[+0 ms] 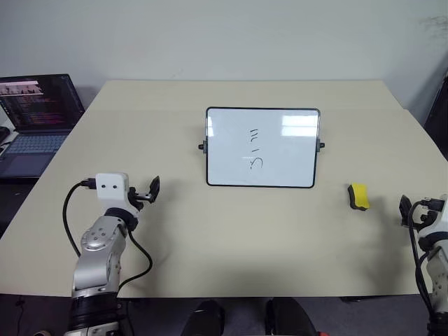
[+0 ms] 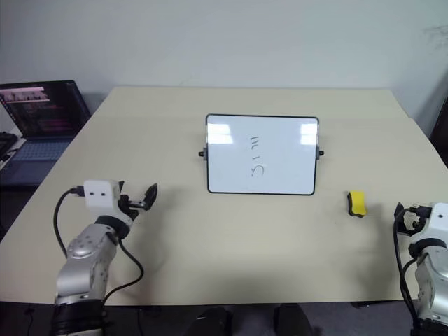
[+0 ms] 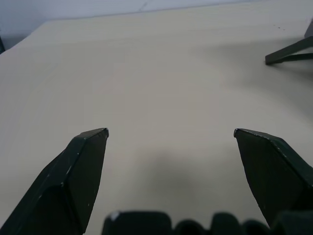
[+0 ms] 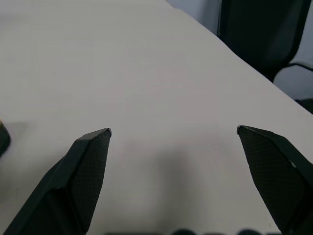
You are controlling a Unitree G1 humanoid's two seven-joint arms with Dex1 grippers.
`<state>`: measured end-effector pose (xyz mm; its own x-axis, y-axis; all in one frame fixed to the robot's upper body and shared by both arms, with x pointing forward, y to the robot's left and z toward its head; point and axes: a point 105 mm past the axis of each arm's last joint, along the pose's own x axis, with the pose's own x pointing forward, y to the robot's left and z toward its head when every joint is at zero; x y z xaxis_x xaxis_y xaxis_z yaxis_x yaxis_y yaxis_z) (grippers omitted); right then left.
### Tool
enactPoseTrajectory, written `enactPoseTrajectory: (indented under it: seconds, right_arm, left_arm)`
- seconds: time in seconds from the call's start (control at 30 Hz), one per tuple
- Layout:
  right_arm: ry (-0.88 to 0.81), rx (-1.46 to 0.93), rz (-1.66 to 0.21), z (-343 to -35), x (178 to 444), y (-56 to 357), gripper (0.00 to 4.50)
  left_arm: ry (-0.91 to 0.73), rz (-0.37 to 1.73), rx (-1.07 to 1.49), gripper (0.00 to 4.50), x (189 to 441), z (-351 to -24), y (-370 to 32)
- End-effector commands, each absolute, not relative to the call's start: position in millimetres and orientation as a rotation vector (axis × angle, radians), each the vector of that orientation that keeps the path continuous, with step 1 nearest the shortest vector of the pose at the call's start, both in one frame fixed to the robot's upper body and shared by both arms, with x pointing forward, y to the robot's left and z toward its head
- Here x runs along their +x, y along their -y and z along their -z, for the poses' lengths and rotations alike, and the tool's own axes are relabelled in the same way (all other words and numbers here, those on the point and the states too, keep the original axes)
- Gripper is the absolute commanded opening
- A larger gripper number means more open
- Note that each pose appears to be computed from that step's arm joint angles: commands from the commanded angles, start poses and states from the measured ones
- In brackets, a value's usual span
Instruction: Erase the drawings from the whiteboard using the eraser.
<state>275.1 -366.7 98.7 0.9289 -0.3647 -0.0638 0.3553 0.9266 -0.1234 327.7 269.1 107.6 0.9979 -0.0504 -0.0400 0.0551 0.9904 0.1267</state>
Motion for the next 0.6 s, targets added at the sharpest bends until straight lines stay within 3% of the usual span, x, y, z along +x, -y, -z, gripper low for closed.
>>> enactPoseTrajectory:
  seconds: [0.03,0.3,0.47,0.6]
  right_arm:
    - [0.032,-0.096,0.340,-130,275,353,4.48]
    - [0.066,-0.051,0.185,-150,285,314,4.48]
    - [0.012,0.069,0.009,-152,283,281,4.48]
    - [-0.040,0.078,-0.037,-150,281,262,4.48]
  left_arm:
    - [0.032,0.147,0.196,4.50,323,-144,-273]
    - [0.046,0.563,0.240,4.50,330,-194,-221]
    - [-0.020,0.716,0.328,4.50,349,-195,-203]
    - [-0.061,1.018,0.354,4.50,337,-199,-165]
